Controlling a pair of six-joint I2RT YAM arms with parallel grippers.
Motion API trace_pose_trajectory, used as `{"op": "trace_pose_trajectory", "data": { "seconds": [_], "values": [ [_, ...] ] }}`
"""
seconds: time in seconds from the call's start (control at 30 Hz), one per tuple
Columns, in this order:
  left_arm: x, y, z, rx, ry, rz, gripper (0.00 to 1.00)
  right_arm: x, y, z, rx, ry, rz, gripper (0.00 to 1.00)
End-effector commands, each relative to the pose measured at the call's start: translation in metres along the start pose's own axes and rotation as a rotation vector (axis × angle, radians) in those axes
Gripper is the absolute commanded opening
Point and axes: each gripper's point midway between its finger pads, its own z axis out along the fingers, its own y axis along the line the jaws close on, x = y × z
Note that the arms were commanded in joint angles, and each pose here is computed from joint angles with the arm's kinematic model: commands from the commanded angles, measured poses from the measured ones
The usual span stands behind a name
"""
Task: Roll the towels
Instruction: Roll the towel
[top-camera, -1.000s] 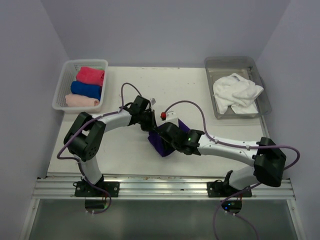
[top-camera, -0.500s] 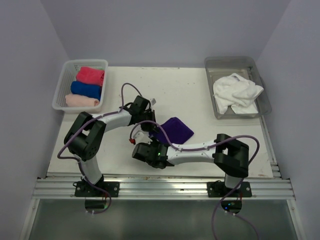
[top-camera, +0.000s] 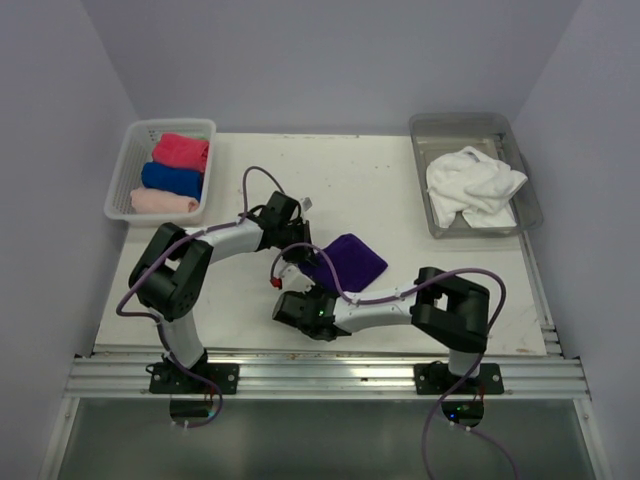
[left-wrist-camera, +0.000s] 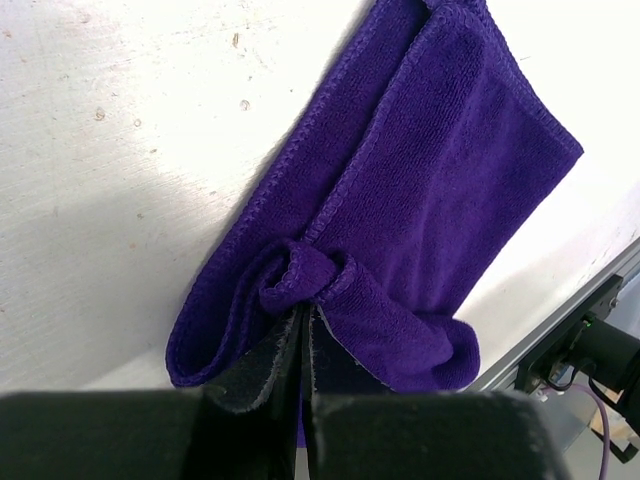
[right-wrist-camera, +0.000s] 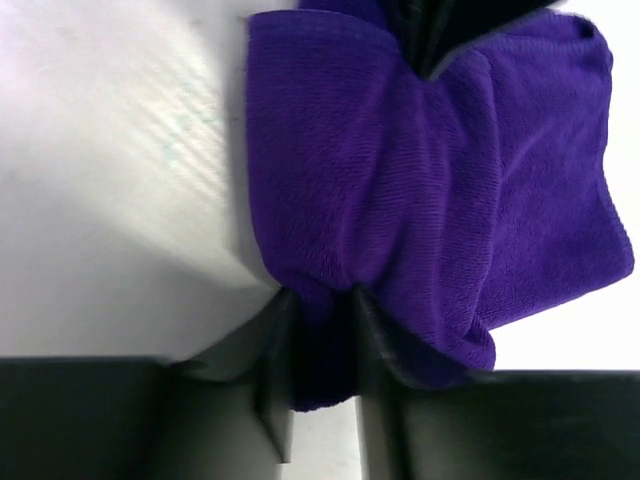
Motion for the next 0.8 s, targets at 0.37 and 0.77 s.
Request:
{"op": "trace_pose_trajectory", "data": {
  "seconds": [0.37, 0.77],
  "values": [
    [-0.036, -0.003, -0.057, -0.010, -0.110, 0.055, 0.32, -0.019, 0.009, -0.026, -0.401, -0.092, 0.345, 0.00],
    [-0.020, 0.010, -0.090, 0.027, -0.135, 0.022, 0.76, -0.035, 0.018, -0.041, -0.689, -0.091, 0.545, 0.00]
  ]
}}
